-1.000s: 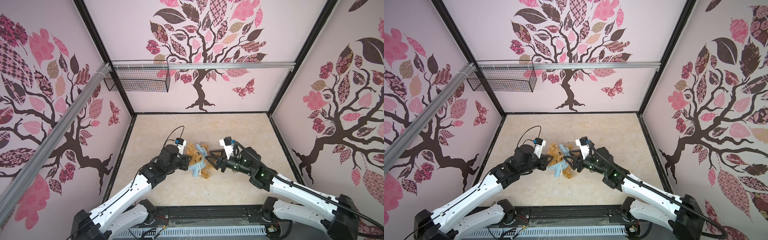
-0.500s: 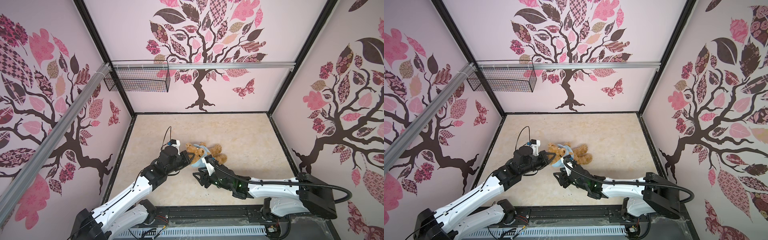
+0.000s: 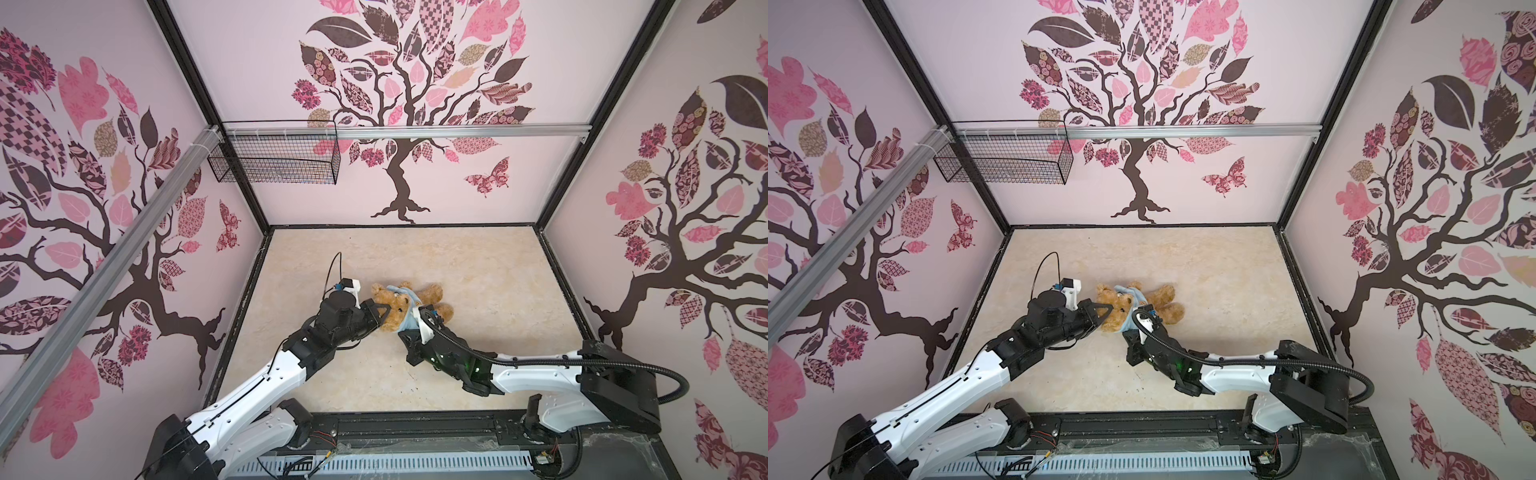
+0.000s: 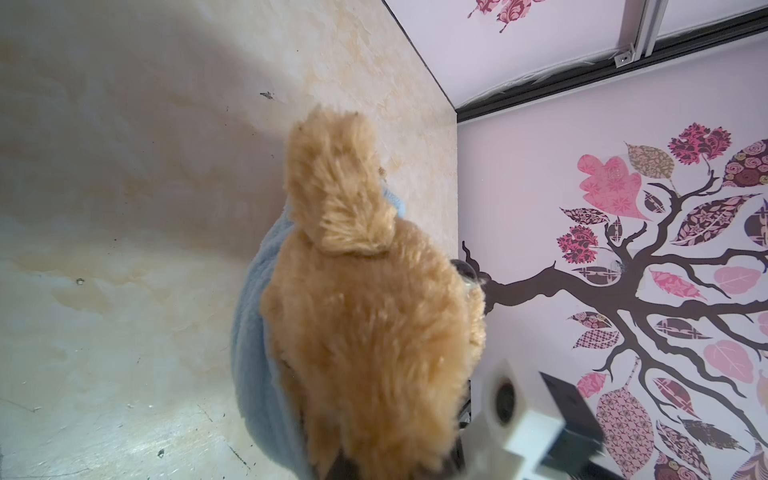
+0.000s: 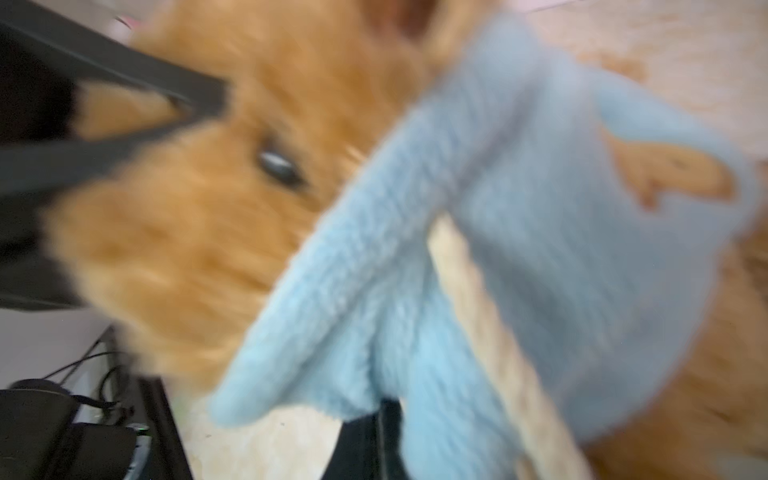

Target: Dress the teddy bear

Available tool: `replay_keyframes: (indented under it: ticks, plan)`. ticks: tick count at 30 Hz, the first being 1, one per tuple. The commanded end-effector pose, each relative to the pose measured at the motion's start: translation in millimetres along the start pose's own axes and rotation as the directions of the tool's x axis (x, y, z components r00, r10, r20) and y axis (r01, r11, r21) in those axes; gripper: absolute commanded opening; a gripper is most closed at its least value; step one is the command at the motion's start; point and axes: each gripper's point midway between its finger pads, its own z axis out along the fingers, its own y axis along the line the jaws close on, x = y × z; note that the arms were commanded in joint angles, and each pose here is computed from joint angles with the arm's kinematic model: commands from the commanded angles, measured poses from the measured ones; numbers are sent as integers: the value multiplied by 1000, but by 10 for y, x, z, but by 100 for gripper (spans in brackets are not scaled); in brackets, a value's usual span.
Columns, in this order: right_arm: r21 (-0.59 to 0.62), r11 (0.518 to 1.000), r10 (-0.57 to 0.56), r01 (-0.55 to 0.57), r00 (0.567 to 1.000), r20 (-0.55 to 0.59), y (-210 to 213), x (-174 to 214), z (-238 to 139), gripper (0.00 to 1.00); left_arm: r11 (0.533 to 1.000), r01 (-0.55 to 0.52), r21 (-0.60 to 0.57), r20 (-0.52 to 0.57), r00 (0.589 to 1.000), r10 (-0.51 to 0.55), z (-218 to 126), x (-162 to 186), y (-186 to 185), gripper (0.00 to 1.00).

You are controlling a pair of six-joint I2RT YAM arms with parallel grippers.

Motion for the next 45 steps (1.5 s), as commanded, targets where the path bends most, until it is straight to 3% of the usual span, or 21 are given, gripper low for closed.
replay_keyframes:
  ticks: [1, 4, 8, 11, 13, 16, 19, 22, 29, 45]
  plan:
    - [53, 998, 14, -15, 1000, 5, -251, 73, -113, 0, 994, -8, 113, 4, 1000, 7, -97, -149, -349, 0]
    - [-16, 1000, -10, 10, 1000, -11, -175, 126, -186, 2, 993, -7, 116, 2, 1000, 7, -106, -193, -338, 0]
    - [-234, 970, -77, 67, 996, -35, 248, 60, -358, 28, 994, -5, 109, -14, 1000, 7, -76, -216, -288, 0]
    - [-351, 929, -138, 120, 990, -26, 486, -99, -607, 39, 991, -7, 133, -38, 999, 12, -65, -257, -268, 0]
    - [-374, 917, -151, 137, 989, -9, 495, -258, -770, 42, 987, -26, 155, -57, 998, 35, -67, -284, -254, 0]
    - [-311, 947, -87, 81, 996, -7, 227, -549, -887, 46, 979, -55, 197, -88, 993, 73, -78, -299, -222, 0]
    - [-276, 951, 117, -135, 990, -81, -217, -725, -881, 47, 969, -39, 245, -143, 987, 76, -88, -281, -170, 0]
    - [-310, 890, 305, -335, 942, -142, -528, -767, -844, 43, 966, 33, 258, -226, 974, 27, -72, -283, -78, 0]
    - [-321, 874, 301, -365, 925, -232, -477, -664, -556, 29, 961, 35, 274, -284, 958, 46, 5, -225, 19, 0]
    - [-380, 826, 306, -416, 897, -318, -236, -542, -194, 29, 962, 32, 271, -326, 943, 60, 75, -144, 118, 0]
